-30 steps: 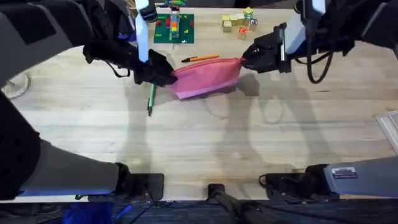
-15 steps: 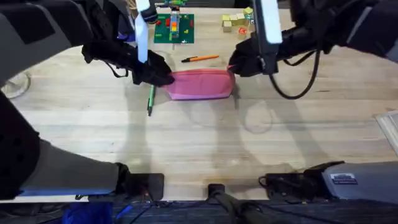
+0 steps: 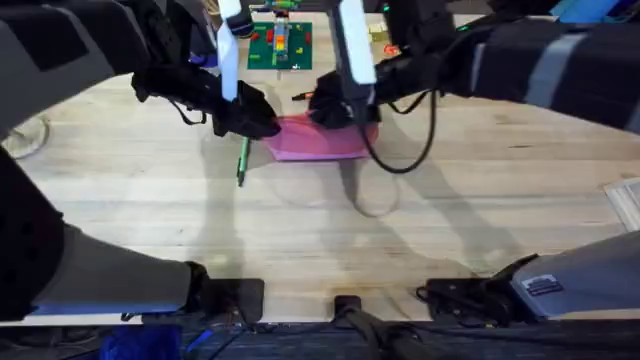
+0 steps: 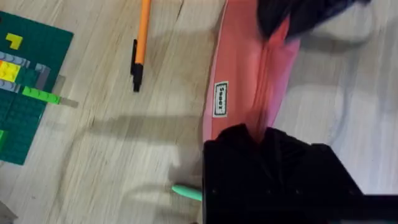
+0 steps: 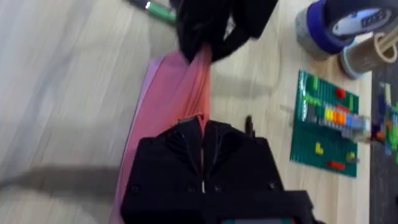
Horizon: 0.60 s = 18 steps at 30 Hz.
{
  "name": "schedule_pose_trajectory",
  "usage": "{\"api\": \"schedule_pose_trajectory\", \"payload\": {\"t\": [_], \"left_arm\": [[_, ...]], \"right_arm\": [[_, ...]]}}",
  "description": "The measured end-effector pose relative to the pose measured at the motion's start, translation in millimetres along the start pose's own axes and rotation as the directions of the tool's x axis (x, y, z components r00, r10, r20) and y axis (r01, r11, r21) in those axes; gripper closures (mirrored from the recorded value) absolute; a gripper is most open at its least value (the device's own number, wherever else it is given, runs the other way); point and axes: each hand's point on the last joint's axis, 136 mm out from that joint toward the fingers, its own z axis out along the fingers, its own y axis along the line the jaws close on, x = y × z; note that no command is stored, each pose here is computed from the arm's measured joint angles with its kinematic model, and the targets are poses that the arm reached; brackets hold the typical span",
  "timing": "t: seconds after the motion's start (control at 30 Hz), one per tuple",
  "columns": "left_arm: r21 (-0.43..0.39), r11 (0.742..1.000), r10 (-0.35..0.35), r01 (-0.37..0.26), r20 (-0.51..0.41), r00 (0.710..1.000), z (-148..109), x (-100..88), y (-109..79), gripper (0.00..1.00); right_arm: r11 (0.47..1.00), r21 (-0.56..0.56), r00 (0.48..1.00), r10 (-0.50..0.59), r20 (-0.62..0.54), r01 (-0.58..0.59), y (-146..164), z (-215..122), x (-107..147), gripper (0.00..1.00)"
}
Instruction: Unzip the bag, pick up the pens from the table one at a time and place them inside, then zip the bag closed.
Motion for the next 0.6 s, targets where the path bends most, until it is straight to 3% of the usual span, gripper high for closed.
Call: {"api": "schedule_pose_trajectory", "payload": {"t": [0.33,0.53,0.6], "left_arm": [[0.001,1.000,-0.001,0.001,0.000,1.000,0.0,0.1,-0.1,0.959],[0.002,1.000,-0.002,0.002,0.000,1.000,0.0,0.1,-0.4,0.959],[0.002,1.000,-0.002,0.002,0.000,1.000,0.0,0.2,-0.6,0.959]], "right_arm": [[0.998,0.043,0.988,0.041,0.149,-0.048,-16.1,30.0,-36.8,0.970],[0.995,0.037,0.984,0.087,0.157,-0.094,-16.2,32.1,-39.3,0.970],[0.994,0.035,0.982,0.100,0.161,-0.107,-16.5,32.0,-39.8,0.829]]}}
